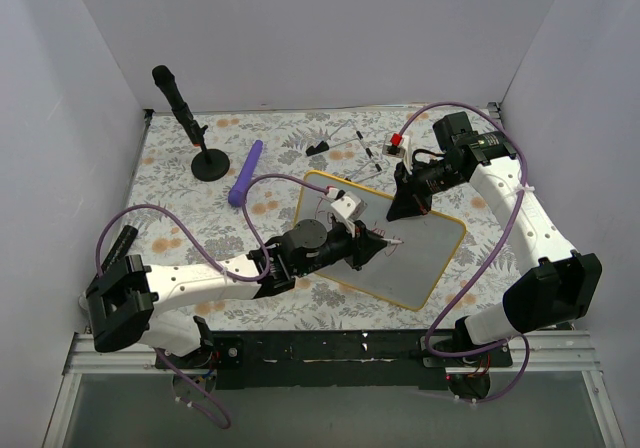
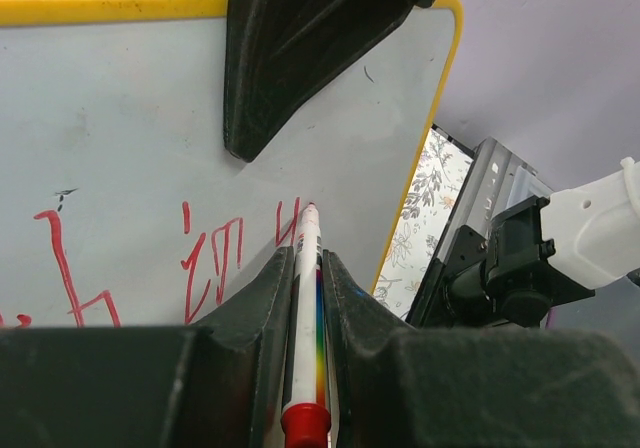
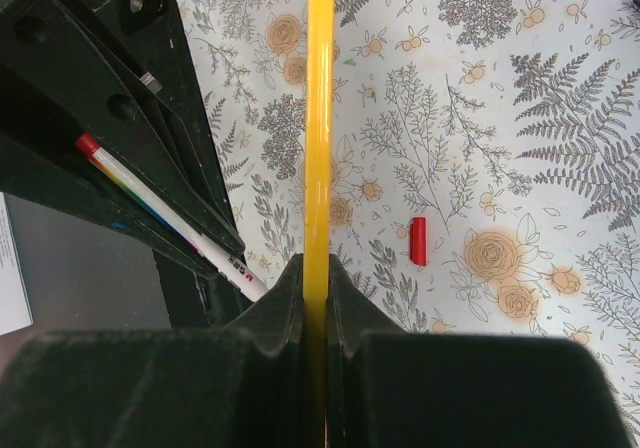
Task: Write a sentence on the whiteboard
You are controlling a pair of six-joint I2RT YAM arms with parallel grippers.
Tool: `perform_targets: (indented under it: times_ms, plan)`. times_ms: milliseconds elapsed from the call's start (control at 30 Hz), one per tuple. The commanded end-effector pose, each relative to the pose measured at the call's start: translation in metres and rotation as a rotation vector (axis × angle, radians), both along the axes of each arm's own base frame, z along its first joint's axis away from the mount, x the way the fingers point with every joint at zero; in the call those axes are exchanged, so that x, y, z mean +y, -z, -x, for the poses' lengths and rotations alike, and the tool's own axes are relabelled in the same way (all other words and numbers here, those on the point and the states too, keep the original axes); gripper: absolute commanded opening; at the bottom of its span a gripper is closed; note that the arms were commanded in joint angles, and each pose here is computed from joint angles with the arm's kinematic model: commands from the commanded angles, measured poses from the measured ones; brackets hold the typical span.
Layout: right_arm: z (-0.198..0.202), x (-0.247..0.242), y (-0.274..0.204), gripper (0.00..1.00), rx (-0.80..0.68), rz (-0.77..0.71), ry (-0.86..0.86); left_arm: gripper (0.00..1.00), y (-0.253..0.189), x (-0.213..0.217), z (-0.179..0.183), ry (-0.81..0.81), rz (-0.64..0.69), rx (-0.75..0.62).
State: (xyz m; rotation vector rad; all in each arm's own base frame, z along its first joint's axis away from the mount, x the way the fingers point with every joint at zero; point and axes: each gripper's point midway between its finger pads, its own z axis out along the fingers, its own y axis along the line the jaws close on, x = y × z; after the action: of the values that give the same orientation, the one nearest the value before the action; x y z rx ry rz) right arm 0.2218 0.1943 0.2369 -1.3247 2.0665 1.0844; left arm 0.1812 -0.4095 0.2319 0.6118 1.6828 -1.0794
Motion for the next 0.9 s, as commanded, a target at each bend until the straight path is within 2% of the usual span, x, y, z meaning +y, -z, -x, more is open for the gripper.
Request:
perform_targets:
  times_ms: [0,467,867]
  plan:
    - [0.002,0.011,-0.027,0.01,-0.086,-0.116,-0.051,0.00,-0.024,-0.002,-0.008,-0.020,0.045,-0.039]
    - [0.002,0.011,-0.028,0.01,-0.089,-0.116,-0.050,0.00,-0.025,-0.007,-0.013,-0.026,0.039,-0.035]
    - [0.002,0.011,-0.029,0.01,-0.091,-0.117,-0.050,0.00,-0.006,-0.005,-0.011,-0.014,-0.008,0.012]
